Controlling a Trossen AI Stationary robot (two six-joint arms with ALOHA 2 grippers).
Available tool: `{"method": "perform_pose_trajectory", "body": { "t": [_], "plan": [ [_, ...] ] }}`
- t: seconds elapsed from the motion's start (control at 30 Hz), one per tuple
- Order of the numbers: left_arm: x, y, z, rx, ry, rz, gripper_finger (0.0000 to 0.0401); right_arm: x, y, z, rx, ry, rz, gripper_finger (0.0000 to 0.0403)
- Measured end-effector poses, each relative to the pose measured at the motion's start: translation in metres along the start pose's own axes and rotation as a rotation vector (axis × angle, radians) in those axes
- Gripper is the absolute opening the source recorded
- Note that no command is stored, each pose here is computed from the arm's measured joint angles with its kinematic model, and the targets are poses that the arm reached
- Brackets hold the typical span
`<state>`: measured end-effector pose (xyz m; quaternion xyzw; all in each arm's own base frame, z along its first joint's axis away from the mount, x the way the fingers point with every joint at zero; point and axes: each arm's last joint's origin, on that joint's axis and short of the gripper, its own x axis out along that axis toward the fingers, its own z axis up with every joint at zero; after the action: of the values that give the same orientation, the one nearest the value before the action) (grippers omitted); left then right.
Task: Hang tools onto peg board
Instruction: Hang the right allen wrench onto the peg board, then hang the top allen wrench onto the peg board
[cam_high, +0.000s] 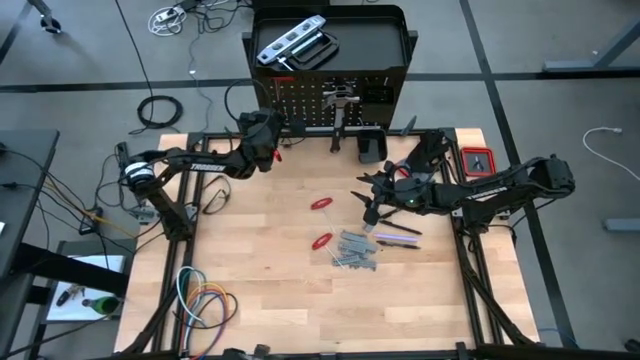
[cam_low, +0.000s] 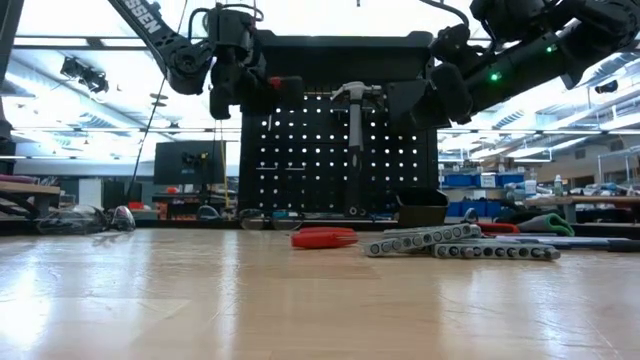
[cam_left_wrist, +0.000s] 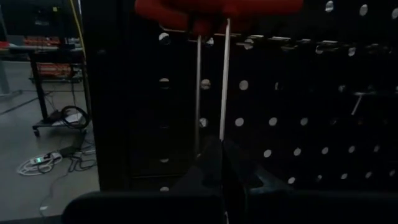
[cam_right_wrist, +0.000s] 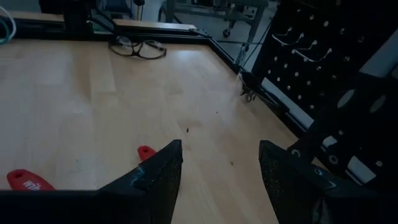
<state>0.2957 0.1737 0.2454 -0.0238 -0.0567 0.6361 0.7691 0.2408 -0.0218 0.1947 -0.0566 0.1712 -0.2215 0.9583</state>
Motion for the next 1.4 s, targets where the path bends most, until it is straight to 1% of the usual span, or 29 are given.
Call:
{"method": "perform_pose_trajectory", "body": {
  "t": [0.13,0.2,0.33,0.5,0.7,0.83,0.97,1.23,1.33,1.4],
  "plan": [
    [0.003,0.001,-0.003,0.027,0.009,-0.037,0.0000,0.000,0.000,0.000,-0.003,0.002,0.000,0.0219],
    [0.005,0.001,-0.003,0.045,0.015,-0.039,0.0000,0.000,0.000,0.000,-0.005,0.004,0.001,0.0219],
    [0.013,0.000,0.001,0.083,0.043,-0.029,0.0000,0.000,0.000,0.000,-0.004,0.004,0.001,0.0219],
    [0.026,0.000,0.008,0.140,0.099,-0.048,0.0000,0.000,0.000,-0.001,-0.003,0.005,0.002,0.0219],
    [0.029,0.000,0.010,0.135,0.120,-0.045,0.0001,-0.001,0.002,-0.001,-0.005,0.005,0.008,0.0219],
    [0.027,-0.001,0.009,0.145,0.130,-0.049,0.0008,-0.001,0.003,0.000,-0.008,0.004,0.013,0.0219],
    [0.024,-0.003,0.006,0.165,0.145,-0.045,0.0033,-0.001,0.003,0.000,-0.008,0.003,0.015,0.0219],
    [0.022,-0.004,0.005,0.171,0.144,-0.038,0.0114,-0.001,0.003,0.000,-0.007,0.002,0.015,0.0219],
    [0.019,-0.007,0.005,0.174,0.144,-0.049,0.0135,-0.001,0.003,0.000,-0.006,0.002,0.015,0.0219],
    [0.016,-0.010,0.005,0.198,0.145,-0.063,0.0142,-0.001,0.003,0.000,-0.007,0.002,0.015,0.0219]
  ]
}}
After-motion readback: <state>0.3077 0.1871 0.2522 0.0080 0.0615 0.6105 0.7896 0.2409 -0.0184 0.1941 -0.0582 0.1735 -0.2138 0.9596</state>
